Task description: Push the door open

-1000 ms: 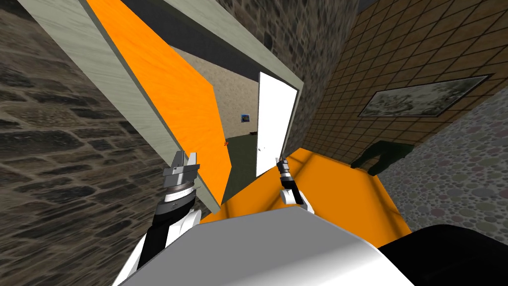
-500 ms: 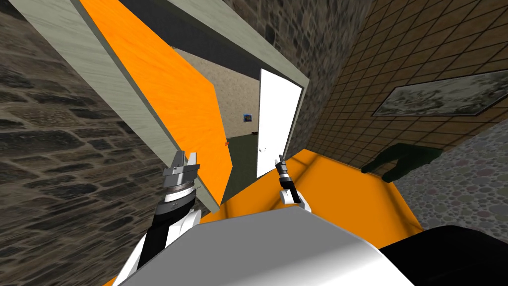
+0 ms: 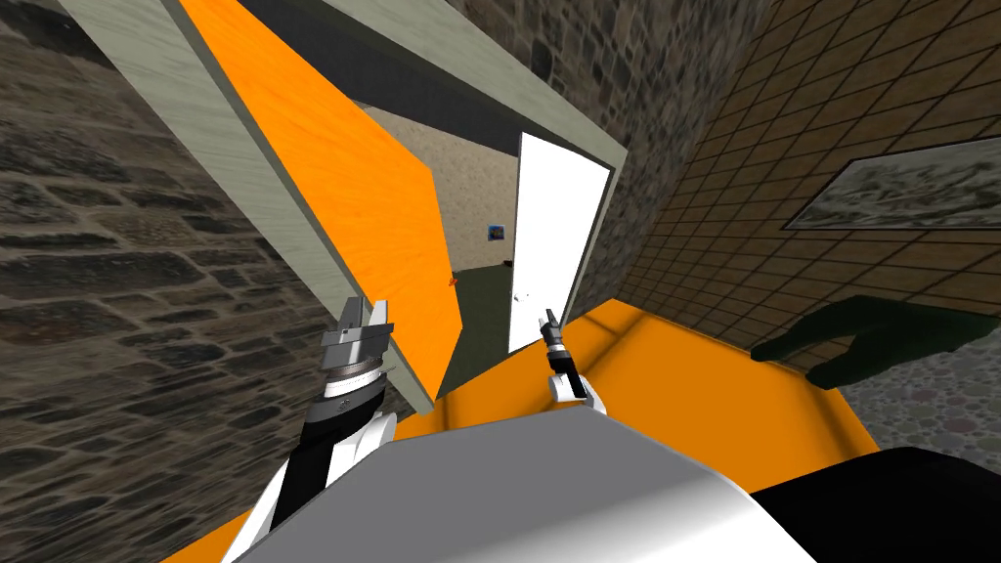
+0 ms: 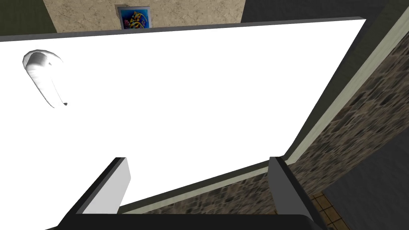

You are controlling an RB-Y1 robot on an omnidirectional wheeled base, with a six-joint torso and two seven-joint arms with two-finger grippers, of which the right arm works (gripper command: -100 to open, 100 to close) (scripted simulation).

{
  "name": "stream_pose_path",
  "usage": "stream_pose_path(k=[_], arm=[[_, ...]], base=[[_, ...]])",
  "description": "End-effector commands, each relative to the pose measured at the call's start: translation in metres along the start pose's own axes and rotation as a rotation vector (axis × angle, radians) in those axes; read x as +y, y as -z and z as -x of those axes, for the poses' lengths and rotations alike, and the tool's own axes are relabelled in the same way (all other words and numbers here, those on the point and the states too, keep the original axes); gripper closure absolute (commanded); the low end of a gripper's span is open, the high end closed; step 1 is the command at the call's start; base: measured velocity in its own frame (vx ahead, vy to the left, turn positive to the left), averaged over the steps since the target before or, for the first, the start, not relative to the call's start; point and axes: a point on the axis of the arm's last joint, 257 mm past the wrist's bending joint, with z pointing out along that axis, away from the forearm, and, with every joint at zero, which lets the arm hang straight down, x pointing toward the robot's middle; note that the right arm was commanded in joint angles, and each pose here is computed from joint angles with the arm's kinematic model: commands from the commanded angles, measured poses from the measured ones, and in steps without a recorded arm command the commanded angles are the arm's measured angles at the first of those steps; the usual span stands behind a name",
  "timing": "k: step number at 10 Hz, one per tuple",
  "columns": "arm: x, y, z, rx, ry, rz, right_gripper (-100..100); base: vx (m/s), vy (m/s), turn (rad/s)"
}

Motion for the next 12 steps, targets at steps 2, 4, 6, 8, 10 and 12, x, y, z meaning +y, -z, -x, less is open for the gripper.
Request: stream_pose_path(k=[2, 4, 6, 8, 10, 12], arm=[[-0.019, 0.0025, 0.004, 0.001, 0.002, -0.032, -100], [-0.035, 0.0031, 0.006, 0.004, 0.003, -0.053, -100], [-0.049, 0.0065, 0.007, 0.003, 0.004, -0.078, -100], [-0.06, 0.0089, 0.009, 0.003, 0.006, -0.098, -100], [-0.074, 0.0101, 0.01, 0.005, 0.007, -0.117, -100], [-0.086, 0.014, 0.012, 0.004, 0.008, -0.141, -100]], base=[[0.045, -0.084, 0.087], [0.054, -0.113, 0.187], [0.036, -0.093, 0.071], [0.035, -0.082, 0.124], [0.034, -0.084, 0.132], [0.014, -0.084, 0.099]])
